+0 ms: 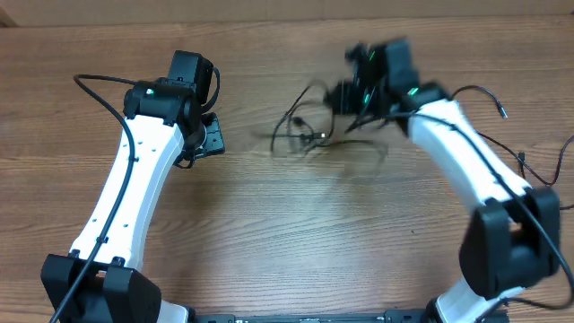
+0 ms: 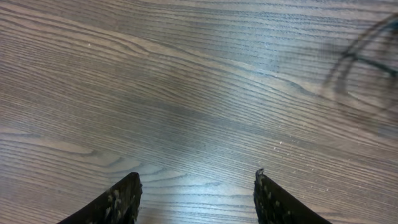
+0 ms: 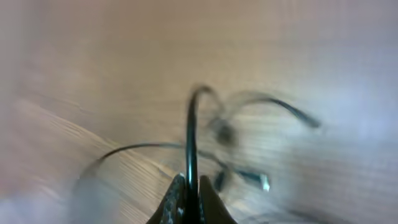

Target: Untangle cables

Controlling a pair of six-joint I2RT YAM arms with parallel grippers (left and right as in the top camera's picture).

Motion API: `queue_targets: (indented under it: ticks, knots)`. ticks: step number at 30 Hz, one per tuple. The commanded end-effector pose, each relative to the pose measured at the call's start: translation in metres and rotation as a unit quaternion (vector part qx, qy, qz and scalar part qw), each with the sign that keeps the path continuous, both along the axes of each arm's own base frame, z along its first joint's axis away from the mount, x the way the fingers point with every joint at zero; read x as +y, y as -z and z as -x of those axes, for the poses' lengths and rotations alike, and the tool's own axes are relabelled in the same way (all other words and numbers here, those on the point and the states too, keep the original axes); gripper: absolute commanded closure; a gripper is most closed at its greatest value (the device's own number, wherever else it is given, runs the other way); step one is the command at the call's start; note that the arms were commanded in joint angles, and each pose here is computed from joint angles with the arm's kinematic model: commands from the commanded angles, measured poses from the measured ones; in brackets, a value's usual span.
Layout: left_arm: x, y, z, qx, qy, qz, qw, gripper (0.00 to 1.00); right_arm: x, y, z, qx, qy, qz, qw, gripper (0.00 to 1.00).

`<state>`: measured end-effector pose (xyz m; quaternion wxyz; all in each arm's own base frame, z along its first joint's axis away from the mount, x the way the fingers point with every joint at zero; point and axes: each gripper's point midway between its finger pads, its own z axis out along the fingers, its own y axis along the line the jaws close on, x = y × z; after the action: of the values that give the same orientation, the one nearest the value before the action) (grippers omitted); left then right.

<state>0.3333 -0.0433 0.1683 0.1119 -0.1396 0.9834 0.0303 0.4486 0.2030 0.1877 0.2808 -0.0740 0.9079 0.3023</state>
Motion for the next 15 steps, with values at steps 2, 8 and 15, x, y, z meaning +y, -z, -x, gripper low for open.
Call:
queue_targets:
  ticks: [2, 8, 15]
  knots:
    - [-0.002, -0.001, 0.001, -0.005, -0.002, 0.006, 1.000, 0.40, 0.006, -0.127, 0.003, -0.143, -0.048, -0.026, 0.988, 0.96]
    - [-0.002, -0.001, 0.000, -0.007, -0.002, 0.006, 1.000, 0.39, -0.001, -0.184, 0.004, -0.207, -0.035, -0.016, 0.978, 0.96]
    - [-0.002, -0.002, -0.001, -0.008, -0.002, 0.007, 1.000, 0.37, -0.003, -0.224, 0.003, -0.259, -0.032, -0.023, 0.965, 0.96]
